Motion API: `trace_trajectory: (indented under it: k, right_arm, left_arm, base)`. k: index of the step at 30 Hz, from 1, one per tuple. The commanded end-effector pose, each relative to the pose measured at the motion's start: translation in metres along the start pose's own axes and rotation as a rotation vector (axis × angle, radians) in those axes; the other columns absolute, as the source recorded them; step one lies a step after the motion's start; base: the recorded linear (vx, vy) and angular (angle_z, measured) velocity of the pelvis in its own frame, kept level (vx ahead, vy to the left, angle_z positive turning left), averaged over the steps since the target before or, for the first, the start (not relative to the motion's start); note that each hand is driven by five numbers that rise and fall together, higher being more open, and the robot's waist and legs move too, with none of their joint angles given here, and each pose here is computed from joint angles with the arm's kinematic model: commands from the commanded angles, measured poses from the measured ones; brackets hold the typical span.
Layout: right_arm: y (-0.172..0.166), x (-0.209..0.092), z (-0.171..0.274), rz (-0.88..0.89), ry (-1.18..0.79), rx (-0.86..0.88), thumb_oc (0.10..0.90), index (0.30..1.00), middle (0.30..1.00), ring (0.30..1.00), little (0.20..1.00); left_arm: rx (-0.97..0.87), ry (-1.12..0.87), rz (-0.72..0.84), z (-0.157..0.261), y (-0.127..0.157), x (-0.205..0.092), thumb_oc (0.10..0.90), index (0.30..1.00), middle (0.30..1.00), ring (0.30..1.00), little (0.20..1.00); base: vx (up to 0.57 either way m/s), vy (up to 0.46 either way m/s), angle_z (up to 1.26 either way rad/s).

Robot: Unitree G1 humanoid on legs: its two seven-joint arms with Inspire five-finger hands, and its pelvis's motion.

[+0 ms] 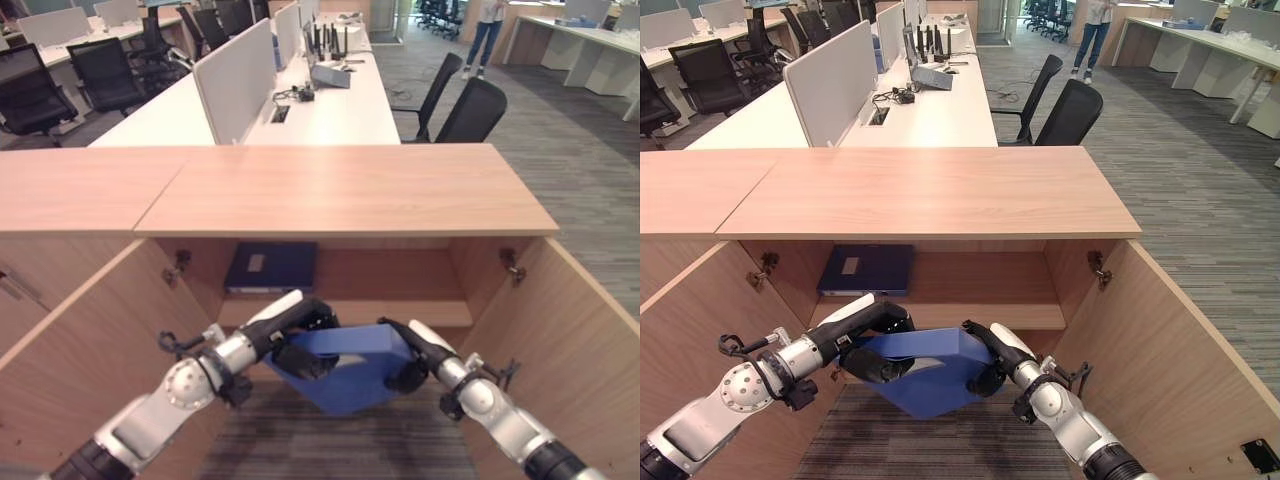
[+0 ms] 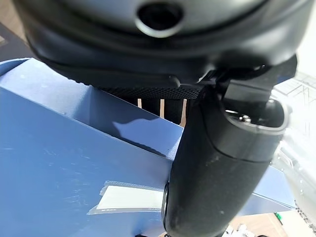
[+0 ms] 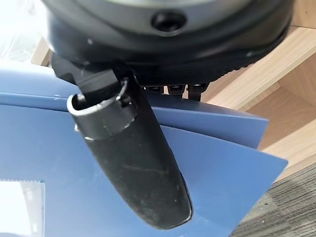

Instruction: Put the empty folder in the office cabinet

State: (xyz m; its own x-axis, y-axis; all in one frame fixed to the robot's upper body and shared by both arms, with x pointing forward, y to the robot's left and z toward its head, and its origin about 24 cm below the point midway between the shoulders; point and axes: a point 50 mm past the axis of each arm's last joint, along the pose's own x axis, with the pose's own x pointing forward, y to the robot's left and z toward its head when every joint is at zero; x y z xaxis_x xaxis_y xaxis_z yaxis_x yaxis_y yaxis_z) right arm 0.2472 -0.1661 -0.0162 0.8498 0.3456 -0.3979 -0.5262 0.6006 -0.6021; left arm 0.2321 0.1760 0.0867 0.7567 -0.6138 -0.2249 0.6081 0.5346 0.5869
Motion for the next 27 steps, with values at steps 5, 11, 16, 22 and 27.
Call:
trace_trajectory:
  k: [5,11,16,22,27]
  right_arm:
    - [-0.024,0.037,0.089,-0.036,-0.348,-0.082,0.800,0.900,0.900,0.900,0.900]
    - [0.002,0.040,0.091,0.138,-0.349,0.189,0.400,0.300,0.300,0.300,0.300]
    - [0.043,0.038,0.075,0.295,-0.273,0.617,0.400,0.300,0.300,0.300,0.300]
    - [0.095,0.026,0.063,0.439,-0.163,1.088,0.400,0.300,0.300,0.300,0.300]
    - [0.122,0.020,0.055,0.411,-0.090,1.395,0.400,0.300,0.300,0.300,0.300]
  left_arm:
    - [-0.043,-0.569,-0.099,0.102,0.002,0.027,0.400,0.300,0.300,0.300,0.300]
    - [-0.060,-0.591,-0.162,0.109,-0.002,0.033,0.400,0.300,0.300,0.300,0.300]
    - [-0.107,-0.561,-0.190,0.102,-0.005,0.040,0.400,0.300,0.300,0.300,0.300]
    - [-0.164,-0.521,-0.185,0.090,-0.010,0.043,0.400,0.300,0.300,0.300,0.300]
    - [-0.281,-0.479,-0.151,0.076,-0.016,0.046,0.400,0.300,0.300,0.300,0.300]
  base:
    - [0.00,0.000,0.00]
    - [0.00,0.000,0.00]
    - [0.00,0.000,0.00]
    - [0.00,-0.005,0.01]
    - [-0.02,-0.022,-0.01]
